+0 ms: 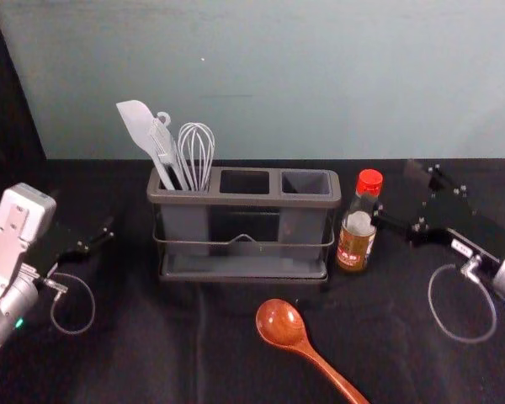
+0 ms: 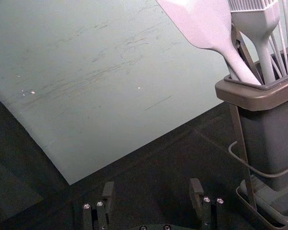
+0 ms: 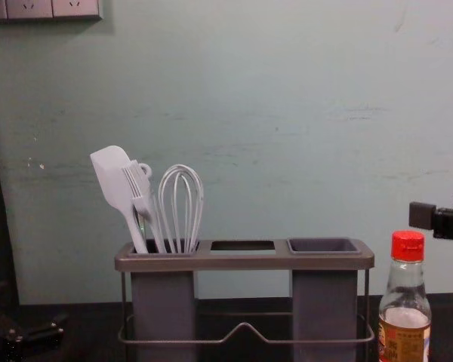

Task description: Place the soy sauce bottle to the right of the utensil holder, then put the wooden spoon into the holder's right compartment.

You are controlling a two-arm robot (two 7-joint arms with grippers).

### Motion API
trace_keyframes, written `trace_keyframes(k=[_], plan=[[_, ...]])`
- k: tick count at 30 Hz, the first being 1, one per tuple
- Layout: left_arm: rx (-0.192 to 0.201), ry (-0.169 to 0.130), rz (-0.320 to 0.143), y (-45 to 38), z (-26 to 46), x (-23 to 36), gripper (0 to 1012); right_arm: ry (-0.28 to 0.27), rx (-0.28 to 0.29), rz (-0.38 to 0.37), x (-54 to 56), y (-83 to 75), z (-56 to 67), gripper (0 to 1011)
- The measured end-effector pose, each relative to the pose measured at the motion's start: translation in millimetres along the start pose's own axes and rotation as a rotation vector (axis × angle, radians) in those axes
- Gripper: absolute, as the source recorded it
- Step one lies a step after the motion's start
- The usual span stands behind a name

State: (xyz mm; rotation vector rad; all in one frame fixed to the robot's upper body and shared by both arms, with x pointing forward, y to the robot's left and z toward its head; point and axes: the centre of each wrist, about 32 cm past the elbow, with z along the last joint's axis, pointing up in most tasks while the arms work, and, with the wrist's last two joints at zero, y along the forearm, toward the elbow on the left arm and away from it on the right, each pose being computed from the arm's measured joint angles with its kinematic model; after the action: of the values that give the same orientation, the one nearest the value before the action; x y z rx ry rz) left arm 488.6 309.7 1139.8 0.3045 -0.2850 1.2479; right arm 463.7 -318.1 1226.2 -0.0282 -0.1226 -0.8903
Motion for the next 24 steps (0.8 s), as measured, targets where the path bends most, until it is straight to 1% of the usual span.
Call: trace_keyframes(k=[2,4,5,8,10,11,12,17,21,23,24], plan=[[0.000,0.000,0.000,0.0,0.0,0.0,1011,-0.007,-0.001,0.017,-3.3,-3.0,0.4,1002],[0.000,0.000,0.000,0.0,0.0,0.0,1011,-0.022,-0.009,0.047,-8.9,-5.7,2.3,1002],[0.000,0.000,0.000,0.0,0.0,0.0,1012,-0.041,-0.021,0.072,-13.3,-6.0,3.9,1002],[0.000,0.000,0.000,0.0,0.0,0.0,1011,-0.062,-0.039,0.109,-19.0,-5.5,6.6,1002],[0.000,0.000,0.000,0.0,0.0,0.0,1011,-0.074,-0.067,0.155,-26.6,-2.6,7.8,1002],[0.000,0.000,0.000,0.0,0.0,0.0,1012,-0.074,-0.067,0.155,-26.6,-2.6,7.8,1002],[0.000,0.000,0.000,0.0,0.0,0.0,1011,-0.078,-0.080,0.178,-30.0,-0.3,8.2,1002],[0.000,0.000,0.000,0.0,0.0,0.0,1011,-0.081,-0.121,0.238,-41.1,10.1,7.6,1002],[0.000,0.000,0.000,0.0,0.0,0.0,1011,-0.085,-0.155,0.259,-46.7,16.7,9.3,1002],[0.000,0.000,0.000,0.0,0.0,0.0,1012,-0.086,-0.188,0.258,-51.5,22.3,12.1,1002],[0.000,0.000,0.000,0.0,0.0,0.0,1011,-0.086,-0.214,0.252,-54.2,24.7,13.6,1002]])
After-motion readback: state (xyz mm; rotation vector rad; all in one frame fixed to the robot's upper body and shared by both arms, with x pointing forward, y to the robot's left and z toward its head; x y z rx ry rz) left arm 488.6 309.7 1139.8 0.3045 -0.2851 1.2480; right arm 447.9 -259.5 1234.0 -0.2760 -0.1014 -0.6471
